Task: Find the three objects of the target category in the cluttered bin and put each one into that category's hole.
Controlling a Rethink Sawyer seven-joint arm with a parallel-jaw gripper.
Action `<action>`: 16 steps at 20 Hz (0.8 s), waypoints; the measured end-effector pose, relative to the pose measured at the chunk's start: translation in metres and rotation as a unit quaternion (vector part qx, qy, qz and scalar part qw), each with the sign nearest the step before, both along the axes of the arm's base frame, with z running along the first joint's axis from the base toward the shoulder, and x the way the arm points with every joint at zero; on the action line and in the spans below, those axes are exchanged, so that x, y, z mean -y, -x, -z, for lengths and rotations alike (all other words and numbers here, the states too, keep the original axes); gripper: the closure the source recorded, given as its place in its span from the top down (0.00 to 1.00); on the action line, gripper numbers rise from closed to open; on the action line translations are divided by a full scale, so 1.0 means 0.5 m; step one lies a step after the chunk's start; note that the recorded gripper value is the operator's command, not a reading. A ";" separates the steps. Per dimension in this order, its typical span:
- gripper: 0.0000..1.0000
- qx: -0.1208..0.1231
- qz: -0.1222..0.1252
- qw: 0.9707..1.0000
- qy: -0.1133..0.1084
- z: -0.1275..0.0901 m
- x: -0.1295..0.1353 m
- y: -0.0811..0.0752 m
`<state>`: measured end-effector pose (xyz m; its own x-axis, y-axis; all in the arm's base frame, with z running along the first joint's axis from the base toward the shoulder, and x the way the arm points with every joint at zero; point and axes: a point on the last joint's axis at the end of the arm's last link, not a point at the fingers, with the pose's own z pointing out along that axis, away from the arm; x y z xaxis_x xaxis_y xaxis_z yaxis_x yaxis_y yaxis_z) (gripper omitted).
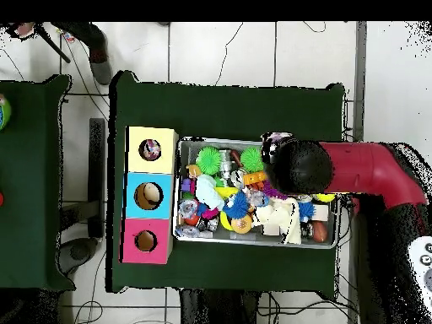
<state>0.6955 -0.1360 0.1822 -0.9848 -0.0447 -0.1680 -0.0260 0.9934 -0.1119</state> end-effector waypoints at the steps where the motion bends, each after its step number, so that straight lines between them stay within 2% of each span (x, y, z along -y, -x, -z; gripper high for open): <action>1: 0.00 0.002 -0.005 1.000 -0.002 -0.015 -0.030 -0.002; 2: 0.00 0.004 -0.011 1.000 -0.005 -0.031 -0.061 -0.004; 4: 0.00 0.005 -0.015 1.000 -0.006 -0.041 -0.083 -0.006; 5: 0.00 0.007 -0.022 1.000 -0.006 -0.054 -0.118 -0.009; 7: 0.00 0.009 -0.029 1.000 -0.005 -0.061 -0.146 -0.012; 11: 0.00 0.004 -0.037 0.999 -0.007 -0.057 -0.183 -0.011; 16: 0.00 -0.016 -0.035 0.999 -0.004 -0.018 -0.193 0.005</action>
<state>0.6931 -0.0393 0.1910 -0.9840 -0.1128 -0.1377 -0.0993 0.9899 -0.1010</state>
